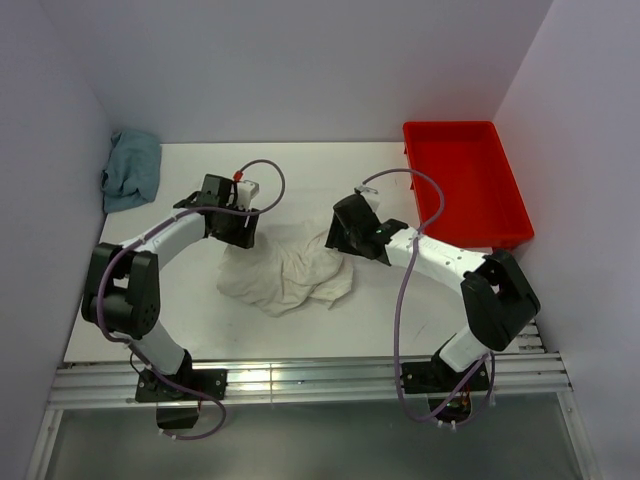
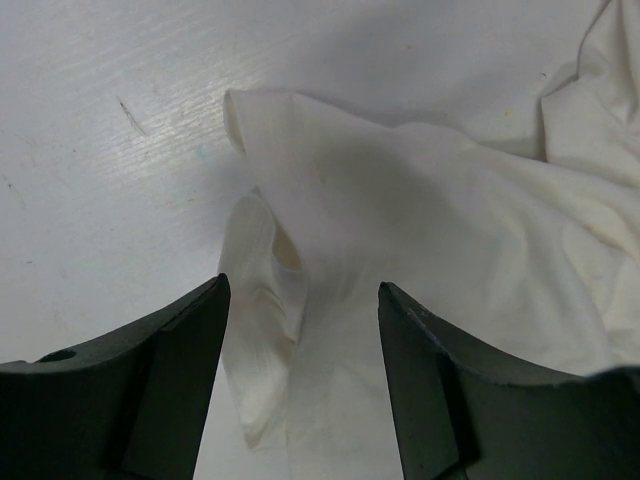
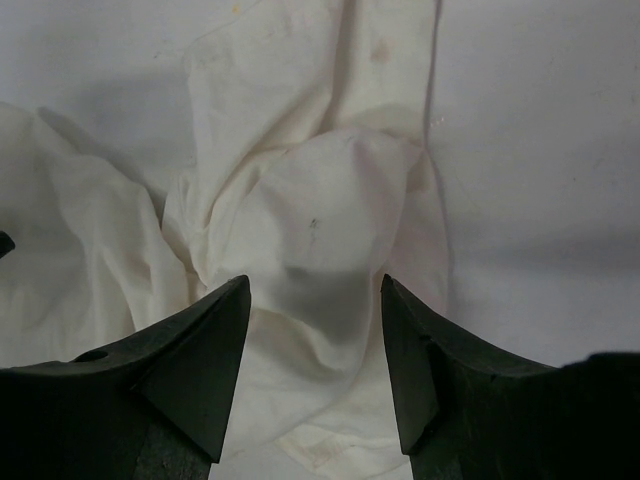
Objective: Roll the t-shirts
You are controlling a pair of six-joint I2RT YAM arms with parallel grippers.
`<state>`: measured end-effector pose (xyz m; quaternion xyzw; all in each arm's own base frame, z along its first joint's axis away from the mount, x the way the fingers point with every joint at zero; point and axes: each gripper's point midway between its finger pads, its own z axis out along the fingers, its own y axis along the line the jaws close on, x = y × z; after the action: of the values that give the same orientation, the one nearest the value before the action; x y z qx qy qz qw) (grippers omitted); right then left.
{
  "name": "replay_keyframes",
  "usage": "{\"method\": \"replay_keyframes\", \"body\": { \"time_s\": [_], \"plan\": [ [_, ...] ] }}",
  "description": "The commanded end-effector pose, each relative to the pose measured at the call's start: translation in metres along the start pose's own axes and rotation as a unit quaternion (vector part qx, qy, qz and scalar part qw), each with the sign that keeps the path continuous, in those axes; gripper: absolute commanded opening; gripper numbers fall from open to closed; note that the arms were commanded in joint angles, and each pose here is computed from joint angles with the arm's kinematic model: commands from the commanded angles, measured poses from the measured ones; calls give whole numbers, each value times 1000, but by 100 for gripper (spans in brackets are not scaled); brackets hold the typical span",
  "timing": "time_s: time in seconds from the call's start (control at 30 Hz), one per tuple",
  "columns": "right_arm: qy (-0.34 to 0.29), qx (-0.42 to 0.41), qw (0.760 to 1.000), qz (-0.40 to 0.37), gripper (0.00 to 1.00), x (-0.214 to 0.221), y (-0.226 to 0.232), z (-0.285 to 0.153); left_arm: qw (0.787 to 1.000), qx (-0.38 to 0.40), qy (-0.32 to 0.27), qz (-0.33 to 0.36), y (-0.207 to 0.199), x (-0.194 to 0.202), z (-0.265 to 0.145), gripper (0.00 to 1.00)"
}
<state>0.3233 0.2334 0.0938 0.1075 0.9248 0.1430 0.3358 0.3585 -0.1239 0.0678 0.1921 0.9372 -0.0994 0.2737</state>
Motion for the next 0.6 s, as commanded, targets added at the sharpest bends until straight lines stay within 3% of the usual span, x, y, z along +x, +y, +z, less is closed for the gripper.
{"method": "replay_keyframes", "body": {
  "time_s": [0.0, 0.17, 0.27, 0.3, 0.57],
  "plan": [
    [-17, -25, 999, 25, 62, -8, 14, -2, 999, 14, -30, 3, -6, -22, 1, 66],
    [-5, -29, 999, 29, 62, -3, 18, 5, 999, 20, -26, 5, -8, -22, 5, 58],
    [-1, -32, 999, 35, 62, -1, 20, 7, 999, 31, -22, 5, -12, -21, 5, 47],
    [3, -31, 999, 36, 62, 1, 19, 8, 999, 34, -21, 6, -13, -21, 6, 37],
    [-5, -9, 999, 52, 64, 1, 4, 5, 999, 44, -16, 8, -16, -18, 4, 2]
  ]
}}
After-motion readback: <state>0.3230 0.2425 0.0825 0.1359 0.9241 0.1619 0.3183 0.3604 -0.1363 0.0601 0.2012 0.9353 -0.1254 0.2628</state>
